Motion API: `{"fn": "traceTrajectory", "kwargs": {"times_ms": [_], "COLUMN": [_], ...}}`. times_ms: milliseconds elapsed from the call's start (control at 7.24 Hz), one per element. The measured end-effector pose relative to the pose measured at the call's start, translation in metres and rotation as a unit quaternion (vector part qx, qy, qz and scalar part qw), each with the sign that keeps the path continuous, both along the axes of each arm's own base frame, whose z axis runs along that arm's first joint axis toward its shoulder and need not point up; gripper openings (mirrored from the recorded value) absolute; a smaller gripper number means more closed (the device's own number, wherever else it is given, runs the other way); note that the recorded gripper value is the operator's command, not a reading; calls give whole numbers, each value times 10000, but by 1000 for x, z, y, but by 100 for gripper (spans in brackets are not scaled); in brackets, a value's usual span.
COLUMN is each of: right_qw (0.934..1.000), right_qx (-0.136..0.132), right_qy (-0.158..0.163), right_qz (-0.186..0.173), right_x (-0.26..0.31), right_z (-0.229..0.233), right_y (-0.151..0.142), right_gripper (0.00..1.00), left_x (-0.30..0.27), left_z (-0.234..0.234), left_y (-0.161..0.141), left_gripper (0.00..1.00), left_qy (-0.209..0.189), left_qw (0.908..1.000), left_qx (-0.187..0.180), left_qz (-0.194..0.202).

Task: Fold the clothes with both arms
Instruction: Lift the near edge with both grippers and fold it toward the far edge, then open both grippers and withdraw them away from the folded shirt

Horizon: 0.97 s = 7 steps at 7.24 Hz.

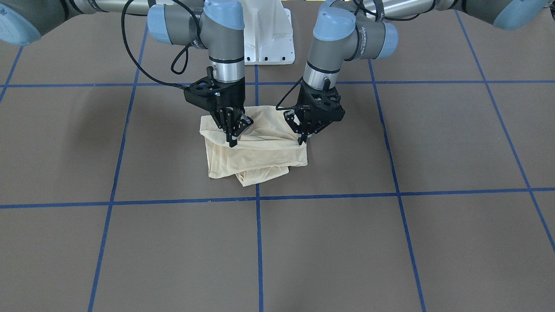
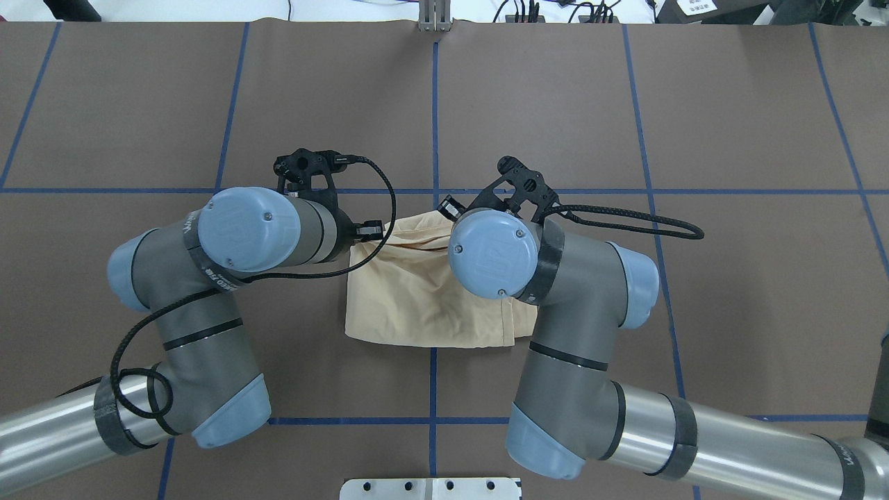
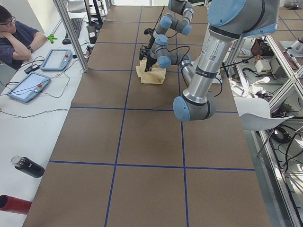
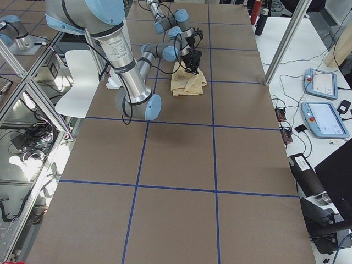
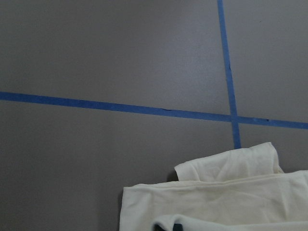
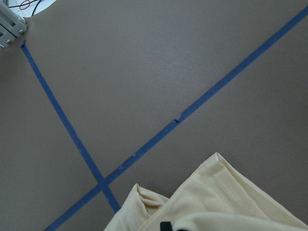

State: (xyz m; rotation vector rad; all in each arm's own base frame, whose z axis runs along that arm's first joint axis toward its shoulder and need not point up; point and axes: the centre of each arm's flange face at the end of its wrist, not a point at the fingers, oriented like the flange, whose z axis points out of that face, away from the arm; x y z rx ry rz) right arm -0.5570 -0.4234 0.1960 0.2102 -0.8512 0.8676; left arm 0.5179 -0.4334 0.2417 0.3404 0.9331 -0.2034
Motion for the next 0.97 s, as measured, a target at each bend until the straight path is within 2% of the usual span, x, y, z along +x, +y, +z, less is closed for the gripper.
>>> {"fn": "traceTrajectory", "kwargs": {"times_ms": [138, 276, 553, 967], "right_qw": [10000, 9999, 9996, 9969], "right_qx": [47, 46, -2, -26], "right_qy": [64, 106, 93, 34], "right_qz": [-15, -73, -264, -787], "right_x": [-9, -15, -10, 6], "right_z": [11, 15, 7, -5], "right_y": [-19, -40, -71, -86], "right_gripper": [73, 100, 100, 100], "left_x": [5, 3, -12, -62], "left_z": [9, 14, 13, 11], "left_y": [-9, -17, -35, -67], "left_gripper": [58, 100, 100, 100], "left_qy": [-74, -145, -236, -255], "left_qw": [9999, 9996, 9978, 9886], "left_qx": [77, 228, 562, 1142], "left_qz": [24, 79, 276, 949]}}
